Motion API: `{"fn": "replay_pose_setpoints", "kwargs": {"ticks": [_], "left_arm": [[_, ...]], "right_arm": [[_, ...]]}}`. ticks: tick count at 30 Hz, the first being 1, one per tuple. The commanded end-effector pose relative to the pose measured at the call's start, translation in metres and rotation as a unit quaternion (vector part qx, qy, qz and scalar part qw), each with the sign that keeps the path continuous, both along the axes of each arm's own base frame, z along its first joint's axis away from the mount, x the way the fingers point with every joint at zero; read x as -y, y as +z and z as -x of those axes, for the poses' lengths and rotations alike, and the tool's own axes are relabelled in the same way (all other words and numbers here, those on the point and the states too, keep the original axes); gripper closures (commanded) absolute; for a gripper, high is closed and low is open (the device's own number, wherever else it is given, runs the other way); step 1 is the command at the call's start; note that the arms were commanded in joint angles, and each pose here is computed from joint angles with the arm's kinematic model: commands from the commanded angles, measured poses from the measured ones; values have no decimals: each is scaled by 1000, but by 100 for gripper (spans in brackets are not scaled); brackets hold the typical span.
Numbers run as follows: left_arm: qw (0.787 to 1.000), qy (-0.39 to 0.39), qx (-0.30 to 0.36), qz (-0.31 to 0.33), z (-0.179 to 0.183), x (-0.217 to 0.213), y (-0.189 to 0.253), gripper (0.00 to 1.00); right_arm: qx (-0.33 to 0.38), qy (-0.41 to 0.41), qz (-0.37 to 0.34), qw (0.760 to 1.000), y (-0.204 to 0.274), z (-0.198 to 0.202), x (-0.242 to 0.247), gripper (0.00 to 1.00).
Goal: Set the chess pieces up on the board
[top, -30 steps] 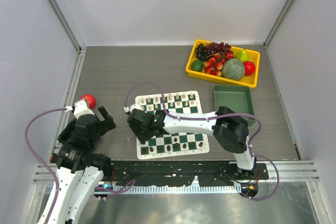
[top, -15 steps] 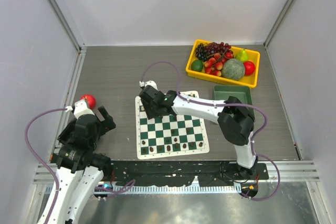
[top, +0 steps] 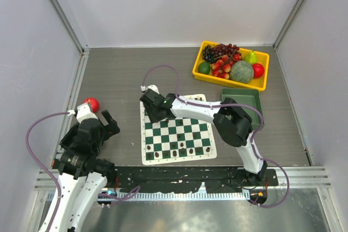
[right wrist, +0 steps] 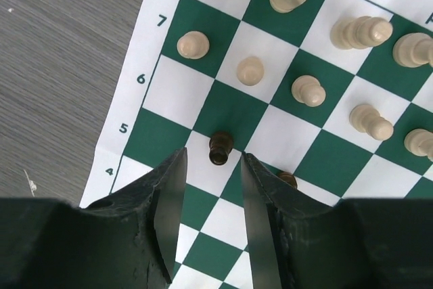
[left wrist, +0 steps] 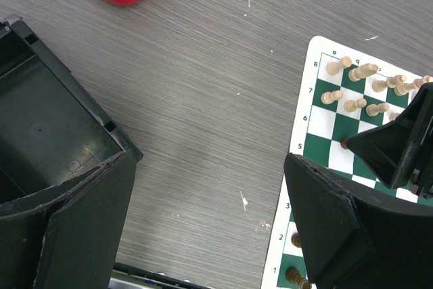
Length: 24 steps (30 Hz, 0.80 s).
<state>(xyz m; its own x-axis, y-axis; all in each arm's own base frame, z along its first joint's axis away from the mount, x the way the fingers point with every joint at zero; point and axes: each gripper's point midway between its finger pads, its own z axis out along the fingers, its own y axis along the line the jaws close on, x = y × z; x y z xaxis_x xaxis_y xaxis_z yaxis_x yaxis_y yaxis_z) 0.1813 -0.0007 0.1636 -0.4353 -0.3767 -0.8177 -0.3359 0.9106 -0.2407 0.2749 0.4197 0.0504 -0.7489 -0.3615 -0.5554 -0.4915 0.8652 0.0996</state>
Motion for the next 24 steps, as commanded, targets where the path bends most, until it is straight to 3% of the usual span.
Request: {"fn": "replay_pose_setpoints", "kwargs": {"ticks": [1,13,24], "left_arm": [[1000,2,12,2,-4,0,4,1],[1000,3,11,1,-3,0,4,1],[1000,4,11,0,-4,-1,4,1]], "right_arm": [[19,-6,-13,1000,14,-15,-7,58],[-1,7,-12,1000,2,-11,-10,67],[8,12,-29,999,21,-5,-9,86]]}}
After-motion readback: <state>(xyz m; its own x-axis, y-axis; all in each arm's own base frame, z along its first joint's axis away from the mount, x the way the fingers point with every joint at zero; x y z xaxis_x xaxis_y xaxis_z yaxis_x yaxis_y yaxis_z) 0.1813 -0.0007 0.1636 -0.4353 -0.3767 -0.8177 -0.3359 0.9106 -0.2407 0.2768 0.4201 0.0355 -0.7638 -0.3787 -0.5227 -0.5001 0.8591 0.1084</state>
